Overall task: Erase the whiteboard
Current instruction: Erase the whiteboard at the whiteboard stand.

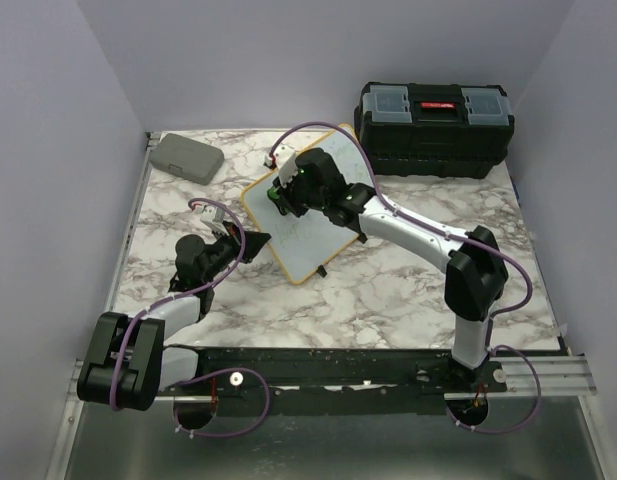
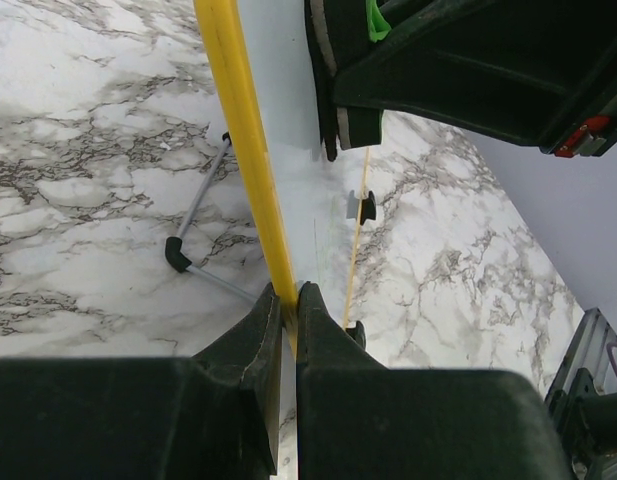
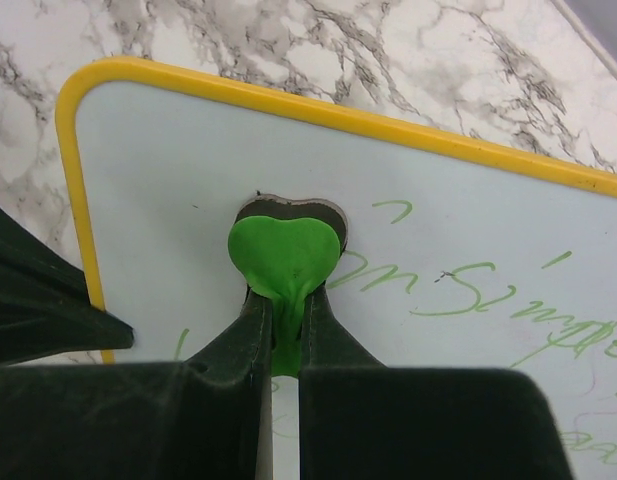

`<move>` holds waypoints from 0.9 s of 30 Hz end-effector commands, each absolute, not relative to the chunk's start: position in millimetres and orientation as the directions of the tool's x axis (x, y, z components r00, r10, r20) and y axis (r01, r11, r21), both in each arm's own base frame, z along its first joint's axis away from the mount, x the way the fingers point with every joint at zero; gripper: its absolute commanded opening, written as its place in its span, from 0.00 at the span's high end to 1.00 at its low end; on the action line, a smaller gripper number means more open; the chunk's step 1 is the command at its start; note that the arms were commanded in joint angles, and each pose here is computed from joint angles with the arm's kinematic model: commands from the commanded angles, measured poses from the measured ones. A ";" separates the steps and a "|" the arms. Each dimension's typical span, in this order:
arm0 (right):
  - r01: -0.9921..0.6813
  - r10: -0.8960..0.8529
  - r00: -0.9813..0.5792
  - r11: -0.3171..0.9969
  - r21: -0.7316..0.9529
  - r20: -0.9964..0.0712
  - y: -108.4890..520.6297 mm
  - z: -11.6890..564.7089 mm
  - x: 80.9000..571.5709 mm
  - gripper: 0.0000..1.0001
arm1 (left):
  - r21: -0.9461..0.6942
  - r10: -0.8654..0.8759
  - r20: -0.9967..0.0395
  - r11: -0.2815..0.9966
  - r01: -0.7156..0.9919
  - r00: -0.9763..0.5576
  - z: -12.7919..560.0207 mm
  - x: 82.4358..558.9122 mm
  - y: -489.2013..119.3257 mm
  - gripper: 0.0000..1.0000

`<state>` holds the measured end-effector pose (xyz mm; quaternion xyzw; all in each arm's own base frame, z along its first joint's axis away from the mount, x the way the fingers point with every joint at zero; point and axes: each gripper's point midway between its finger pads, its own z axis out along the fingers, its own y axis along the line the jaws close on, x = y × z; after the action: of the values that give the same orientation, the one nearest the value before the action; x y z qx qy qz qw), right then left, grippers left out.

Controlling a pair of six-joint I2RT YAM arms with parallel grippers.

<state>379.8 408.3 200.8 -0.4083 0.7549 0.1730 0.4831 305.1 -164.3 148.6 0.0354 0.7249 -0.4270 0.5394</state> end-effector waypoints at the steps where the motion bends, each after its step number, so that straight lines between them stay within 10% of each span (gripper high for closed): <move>1: -0.910 -0.514 -0.175 0.410 -0.062 -0.840 416.2 186.2 350.3 0.99 | -0.516 -0.344 -0.856 0.607 0.605 -0.385 156.0 296.2 -174.6 1.00; 6: -0.958 -0.548 -0.153 0.287 -0.013 -0.822 424.5 178.6 330.9 0.99 | -0.515 -0.342 -0.857 0.606 0.607 -0.385 156.2 295.8 -174.7 1.00; 16: -0.643 -0.436 -0.210 0.736 -0.212 -0.875 381.4 205.4 414.9 0.99 | -0.513 -0.340 -0.858 0.608 0.606 -0.385 155.4 295.4 -174.5 1.00; 27: -0.704 -0.388 -0.194 0.694 -0.147 -0.901 404.0 230.9 411.4 0.99 | -0.516 -0.341 -0.856 0.605 0.606 -0.389 154.9 295.6 -175.1 1.00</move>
<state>393.0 404.2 215.9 -0.3841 0.7593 0.1574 0.5011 304.5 -164.9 149.7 0.0379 0.7235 -0.4285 0.5399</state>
